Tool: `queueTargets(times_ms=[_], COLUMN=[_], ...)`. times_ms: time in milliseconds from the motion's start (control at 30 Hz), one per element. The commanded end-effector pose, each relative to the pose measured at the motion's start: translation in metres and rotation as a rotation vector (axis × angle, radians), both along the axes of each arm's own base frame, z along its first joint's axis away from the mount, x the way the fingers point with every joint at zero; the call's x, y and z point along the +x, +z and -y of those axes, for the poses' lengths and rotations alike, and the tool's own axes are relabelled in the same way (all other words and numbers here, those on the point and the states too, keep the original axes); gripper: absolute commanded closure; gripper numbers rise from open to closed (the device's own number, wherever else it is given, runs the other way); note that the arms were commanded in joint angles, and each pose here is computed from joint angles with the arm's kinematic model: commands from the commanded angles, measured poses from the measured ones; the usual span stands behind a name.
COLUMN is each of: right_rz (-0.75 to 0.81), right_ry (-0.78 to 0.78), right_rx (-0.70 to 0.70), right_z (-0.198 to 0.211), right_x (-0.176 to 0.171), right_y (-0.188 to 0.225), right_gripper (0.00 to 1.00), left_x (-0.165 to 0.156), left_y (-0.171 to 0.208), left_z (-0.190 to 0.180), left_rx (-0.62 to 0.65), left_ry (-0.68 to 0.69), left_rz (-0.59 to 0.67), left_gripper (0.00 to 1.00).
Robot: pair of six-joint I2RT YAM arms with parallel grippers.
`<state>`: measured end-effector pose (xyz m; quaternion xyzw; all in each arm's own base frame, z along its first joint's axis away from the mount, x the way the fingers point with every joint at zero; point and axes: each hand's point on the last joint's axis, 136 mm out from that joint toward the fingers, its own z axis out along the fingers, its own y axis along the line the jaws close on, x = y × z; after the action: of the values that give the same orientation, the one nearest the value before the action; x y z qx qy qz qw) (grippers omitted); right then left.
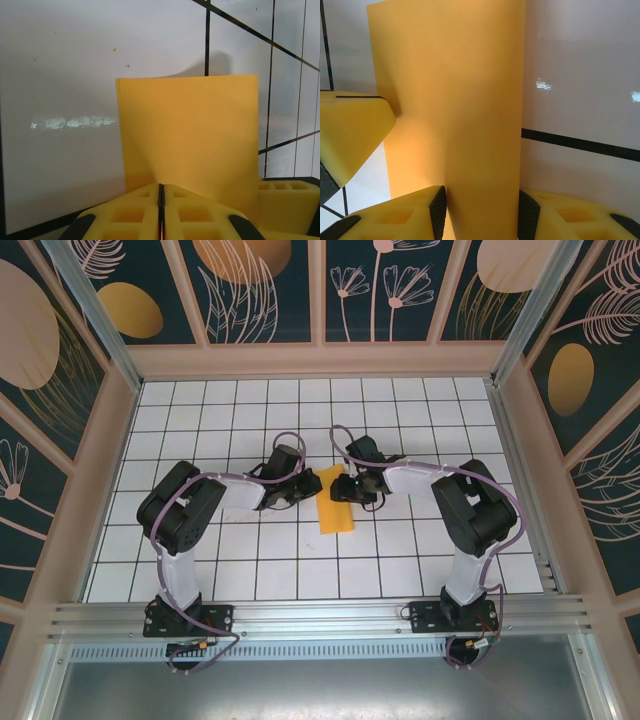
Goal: Fold a paper plane with a square sheet of paper (pick it up from the middle)
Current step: Hold the square sheet of paper at the center of the table.
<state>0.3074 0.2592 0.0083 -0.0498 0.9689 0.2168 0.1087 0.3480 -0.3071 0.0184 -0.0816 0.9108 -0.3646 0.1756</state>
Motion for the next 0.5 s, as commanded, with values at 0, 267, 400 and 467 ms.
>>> queueTargets(times_ms=[0, 267, 400, 467], right_rz=[-0.121, -0.101, -0.074, -0.057], right_ry=[0.007, 0.002, -0.002, -0.008], right_rx=[-0.243, -0.220, -0.179, -0.141], right_z=[0.045, 0.040, 0.033, 0.028], right_x=[-0.031, -0.026, -0.017, -0.012], right_y=[-0.090, -0.079, -0.062, -0.048], right_gripper=[0.52, 0.52, 0.50, 0.48], left_x=[-0.001, -0.008, -0.014, -0.017], left_y=[-0.001, -0.024, -0.035, -0.041], left_z=[0.007, -0.008, -0.016, -0.019], left_rx=[0.012, 0.110, 0.146, 0.162], left_ry=[-0.032, -0.010, -0.002, -0.001], left_rz=[-0.001, -0.044, -0.066, -0.077], left_gripper=[0.89, 0.91, 0.91, 0.91])
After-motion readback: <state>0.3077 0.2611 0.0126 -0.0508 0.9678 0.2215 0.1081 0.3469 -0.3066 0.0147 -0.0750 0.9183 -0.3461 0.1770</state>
